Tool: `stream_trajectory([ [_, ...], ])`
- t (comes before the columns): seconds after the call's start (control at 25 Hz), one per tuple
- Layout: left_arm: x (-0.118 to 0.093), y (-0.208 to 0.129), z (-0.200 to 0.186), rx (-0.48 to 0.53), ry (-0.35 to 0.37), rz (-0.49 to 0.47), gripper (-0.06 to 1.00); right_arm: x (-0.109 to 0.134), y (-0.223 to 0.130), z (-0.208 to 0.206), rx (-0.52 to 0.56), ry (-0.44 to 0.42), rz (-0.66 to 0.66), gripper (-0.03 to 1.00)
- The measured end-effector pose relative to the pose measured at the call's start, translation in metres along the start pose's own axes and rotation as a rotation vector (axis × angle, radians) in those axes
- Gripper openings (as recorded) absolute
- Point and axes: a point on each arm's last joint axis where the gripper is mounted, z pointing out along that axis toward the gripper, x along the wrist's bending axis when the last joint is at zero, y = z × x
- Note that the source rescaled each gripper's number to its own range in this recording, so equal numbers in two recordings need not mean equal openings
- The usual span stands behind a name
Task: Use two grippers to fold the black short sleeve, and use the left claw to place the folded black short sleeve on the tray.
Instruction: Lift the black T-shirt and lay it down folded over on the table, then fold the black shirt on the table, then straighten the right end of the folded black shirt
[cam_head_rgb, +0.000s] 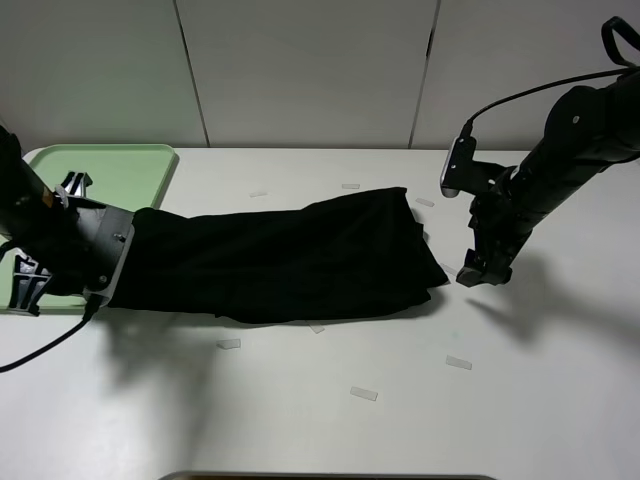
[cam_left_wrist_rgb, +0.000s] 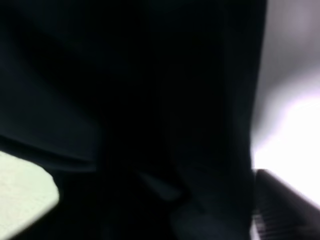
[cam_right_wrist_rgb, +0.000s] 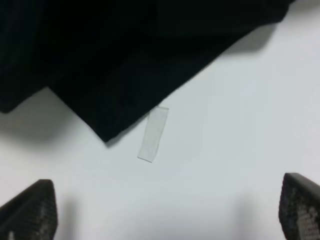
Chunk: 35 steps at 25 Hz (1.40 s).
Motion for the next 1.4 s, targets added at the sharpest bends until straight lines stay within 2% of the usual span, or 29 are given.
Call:
stream_trajectory([
  [0.04,0.0,0.0,0.0,0.0,0.0,0.0,0.71,0.0,0.0,0.0,0.0,0.0,0.005,0.98],
  [0.16,0.006,0.003,-0.002,-0.034,0.064,-0.039,0.78,0.0,0.0,0.0,0.004,-0.002,0.012,1.0],
  [0.24,0.013,0.006,-0.007,-0.081,0.155,-0.066,0.79,0.0,-0.001,0.0,0.009,-0.005,0.004,1.0],
  [0.28,0.013,0.006,-0.007,-0.081,0.155,-0.066,0.79,-0.001,-0.001,0.0,0.012,-0.006,-0.003,1.0],
  [0.36,0.02,0.008,-0.014,-0.12,0.233,-0.075,0.8,-0.002,0.0,-0.001,0.006,-0.022,-0.009,1.0],
  [0.52,0.035,0.013,-0.036,-0.223,0.447,-0.083,0.8,-0.007,0.004,-0.017,-0.041,-0.095,-0.015,1.0],
  [0.84,0.039,0.007,-0.09,-0.301,0.676,-0.122,0.8,-0.014,0.013,-0.062,-0.139,-0.248,-0.04,1.0],
  [1.04,0.033,-0.001,-0.128,-0.376,0.79,-0.244,0.8,-0.015,0.015,-0.083,-0.186,-0.315,-0.045,1.0],
  [1.2,0.022,-0.009,-0.161,-0.436,0.889,-0.318,0.8,-0.015,0.019,-0.117,-0.281,-0.432,-0.033,1.0],
  [1.4,-0.015,-0.028,-0.222,-0.541,1.046,-0.462,0.8,-0.013,0.02,-0.149,-0.358,-0.534,-0.032,1.0],
])
